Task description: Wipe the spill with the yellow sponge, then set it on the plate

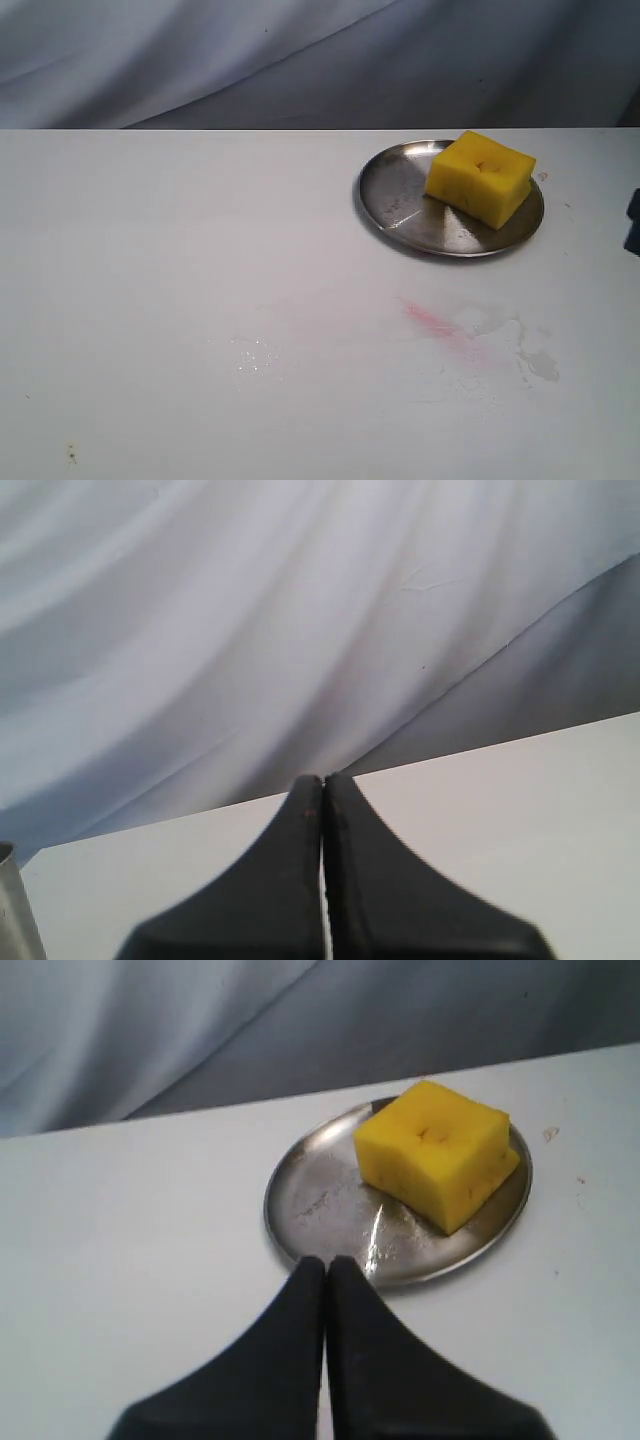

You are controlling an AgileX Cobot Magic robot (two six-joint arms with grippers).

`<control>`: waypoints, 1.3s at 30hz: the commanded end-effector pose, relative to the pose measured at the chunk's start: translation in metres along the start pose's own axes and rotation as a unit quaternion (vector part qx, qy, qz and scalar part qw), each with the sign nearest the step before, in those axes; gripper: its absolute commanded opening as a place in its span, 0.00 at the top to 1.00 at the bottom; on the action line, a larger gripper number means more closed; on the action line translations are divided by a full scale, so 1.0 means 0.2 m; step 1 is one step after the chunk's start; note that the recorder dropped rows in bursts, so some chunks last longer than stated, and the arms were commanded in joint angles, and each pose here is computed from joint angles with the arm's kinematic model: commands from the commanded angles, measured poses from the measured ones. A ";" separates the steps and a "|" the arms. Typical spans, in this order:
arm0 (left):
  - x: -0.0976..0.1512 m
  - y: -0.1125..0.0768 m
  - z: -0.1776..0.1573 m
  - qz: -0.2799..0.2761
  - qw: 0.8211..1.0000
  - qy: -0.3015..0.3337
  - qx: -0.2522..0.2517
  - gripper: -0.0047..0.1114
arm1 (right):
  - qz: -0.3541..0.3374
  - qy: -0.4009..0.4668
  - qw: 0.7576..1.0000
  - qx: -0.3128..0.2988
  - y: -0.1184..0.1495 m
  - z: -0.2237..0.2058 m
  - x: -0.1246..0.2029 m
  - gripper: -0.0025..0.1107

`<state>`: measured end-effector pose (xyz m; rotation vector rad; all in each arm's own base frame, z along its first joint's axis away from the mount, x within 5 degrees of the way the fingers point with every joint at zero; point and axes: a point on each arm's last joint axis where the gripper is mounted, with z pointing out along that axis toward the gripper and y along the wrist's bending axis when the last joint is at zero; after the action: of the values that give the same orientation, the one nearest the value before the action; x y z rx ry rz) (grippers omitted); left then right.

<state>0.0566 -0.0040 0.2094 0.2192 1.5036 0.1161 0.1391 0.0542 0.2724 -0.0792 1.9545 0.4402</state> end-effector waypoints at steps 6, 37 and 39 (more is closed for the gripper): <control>-0.01 0.00 0.00 -0.008 1.000 -0.005 -0.003 0.96 | 0.013 -0.099 0.994 0.049 -0.15 -0.17 0.22 0.98; -0.01 0.00 0.00 -0.008 1.000 -0.005 -0.003 0.96 | -0.101 -0.177 0.975 0.084 -0.20 -0.32 0.46 0.98; -0.01 0.00 0.00 -0.008 1.000 -0.005 -0.003 0.96 | -0.107 -0.179 0.975 0.081 -0.20 -0.32 0.45 0.98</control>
<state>0.0566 -0.0040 0.2094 0.2192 1.5036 0.1161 0.0562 0.0084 0.2034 -0.0753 1.6050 0.1623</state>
